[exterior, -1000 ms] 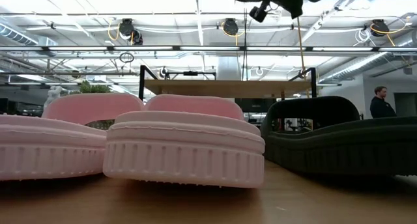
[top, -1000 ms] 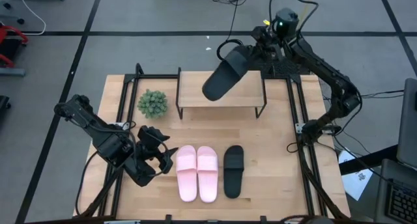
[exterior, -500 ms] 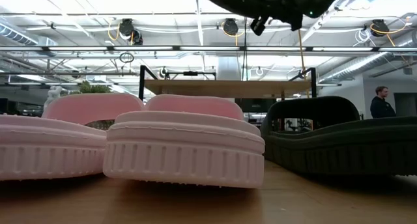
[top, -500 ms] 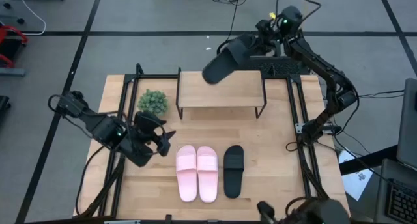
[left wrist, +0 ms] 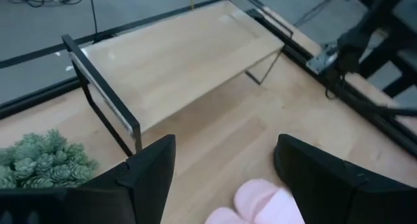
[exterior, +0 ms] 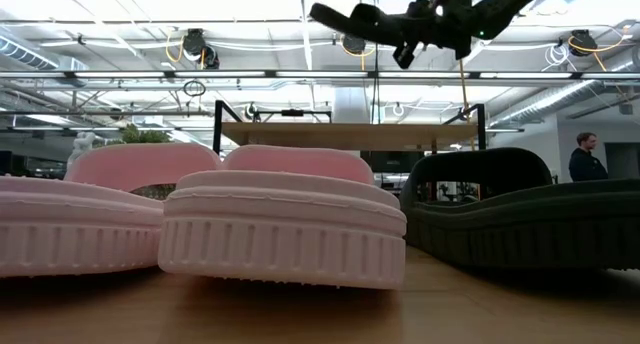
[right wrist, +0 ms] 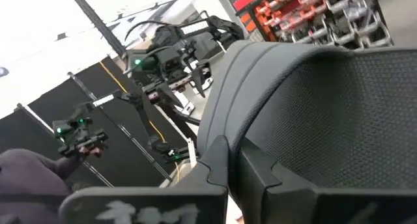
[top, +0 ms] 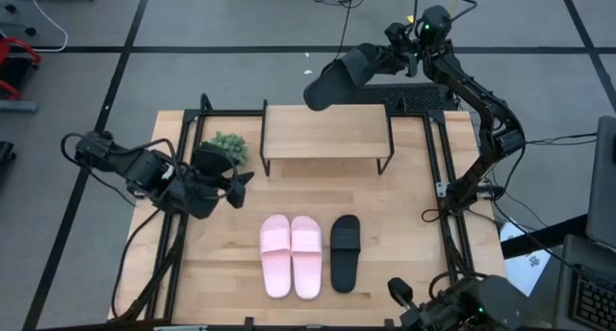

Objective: Pick and place slides into the shelf
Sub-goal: Put the right black slipper on the shelf

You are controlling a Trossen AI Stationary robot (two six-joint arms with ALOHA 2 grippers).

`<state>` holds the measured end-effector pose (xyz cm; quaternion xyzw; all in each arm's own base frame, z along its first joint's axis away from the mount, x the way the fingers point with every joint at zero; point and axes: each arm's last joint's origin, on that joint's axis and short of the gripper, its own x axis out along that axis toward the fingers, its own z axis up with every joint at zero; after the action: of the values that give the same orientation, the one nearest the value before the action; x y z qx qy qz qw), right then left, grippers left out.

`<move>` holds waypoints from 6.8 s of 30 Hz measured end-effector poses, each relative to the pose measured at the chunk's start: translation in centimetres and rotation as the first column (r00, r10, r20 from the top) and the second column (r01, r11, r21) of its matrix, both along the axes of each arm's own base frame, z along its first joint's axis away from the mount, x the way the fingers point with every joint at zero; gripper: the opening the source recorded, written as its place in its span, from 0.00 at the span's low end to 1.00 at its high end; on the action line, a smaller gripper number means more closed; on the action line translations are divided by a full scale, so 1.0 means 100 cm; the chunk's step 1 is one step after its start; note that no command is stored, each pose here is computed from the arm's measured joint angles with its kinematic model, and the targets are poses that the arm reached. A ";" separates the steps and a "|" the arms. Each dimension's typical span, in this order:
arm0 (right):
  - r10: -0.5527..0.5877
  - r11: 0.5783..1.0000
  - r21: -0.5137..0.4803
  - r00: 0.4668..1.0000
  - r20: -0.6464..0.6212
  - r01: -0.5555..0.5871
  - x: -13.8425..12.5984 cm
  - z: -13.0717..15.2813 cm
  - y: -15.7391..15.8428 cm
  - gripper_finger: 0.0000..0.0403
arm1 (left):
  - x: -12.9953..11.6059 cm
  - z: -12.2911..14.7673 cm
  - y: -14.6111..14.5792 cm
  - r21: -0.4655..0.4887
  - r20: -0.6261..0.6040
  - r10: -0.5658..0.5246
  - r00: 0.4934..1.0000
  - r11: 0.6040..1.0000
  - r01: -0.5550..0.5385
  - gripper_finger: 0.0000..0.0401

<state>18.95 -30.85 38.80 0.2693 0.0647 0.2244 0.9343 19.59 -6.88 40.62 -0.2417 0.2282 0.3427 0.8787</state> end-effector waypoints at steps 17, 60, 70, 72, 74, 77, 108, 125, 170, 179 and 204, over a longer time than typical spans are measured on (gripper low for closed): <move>0.045 0.975 0.221 0.993 -0.112 -0.019 0.017 -0.068 -0.005 0.00 | 0.015 0.009 0.010 0.012 0.108 0.037 0.993 0.999 -0.038 0.68; 0.131 0.928 0.368 0.974 -0.187 -0.054 0.016 -0.120 0.040 0.00 | 0.022 0.008 0.043 0.142 0.003 0.093 0.996 0.986 -0.092 0.68; 0.080 0.970 0.237 0.989 -0.121 -0.050 0.009 -0.110 0.032 0.00 | 0.023 0.009 0.043 0.137 0.014 0.093 0.996 0.986 -0.094 0.68; 0.070 0.974 0.222 0.991 -0.113 -0.043 0.007 -0.108 0.030 0.00 | 0.024 0.010 0.043 0.137 0.026 0.089 0.996 0.986 -0.092 0.68; 0.059 0.975 0.220 0.992 -0.112 -0.033 0.004 -0.108 0.028 0.00 | 0.025 0.011 0.042 0.143 0.037 0.080 0.996 0.986 -0.085 0.68; 0.053 0.974 0.224 0.992 -0.114 -0.026 0.002 -0.107 0.027 0.00 | 0.026 0.012 0.042 0.147 0.043 0.075 0.996 0.986 -0.080 0.68; -0.083 0.994 -0.062 0.996 0.032 0.084 -0.041 -0.015 0.021 0.00 | 0.037 0.020 0.074 0.154 0.067 0.057 0.996 0.986 -0.067 0.68; 0.092 0.995 0.033 0.996 -0.017 -0.091 0.008 -0.022 0.050 0.01 | 0.064 0.017 0.118 0.161 0.051 -0.115 0.992 0.981 0.106 0.68; 0.355 0.935 0.010 0.935 -0.005 -0.355 0.070 -0.040 0.113 0.01 | 0.101 0.013 0.123 -0.067 0.321 -0.299 0.898 0.939 0.337 0.68; 0.284 0.958 -0.056 0.958 0.034 -0.282 0.058 -0.034 0.099 0.00 | 0.103 0.018 0.123 -0.057 0.373 -0.263 0.890 0.950 0.306 0.68; 0.305 0.952 -0.047 0.952 0.023 -0.304 0.056 -0.034 0.099 0.00 | 0.140 -0.021 0.138 -0.383 0.397 -0.291 0.870 0.809 0.446 0.68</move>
<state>24.58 -20.92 35.40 0.2327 0.0964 0.3683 0.8949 33.64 6.88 38.55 -0.4464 0.2006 0.0551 0.8703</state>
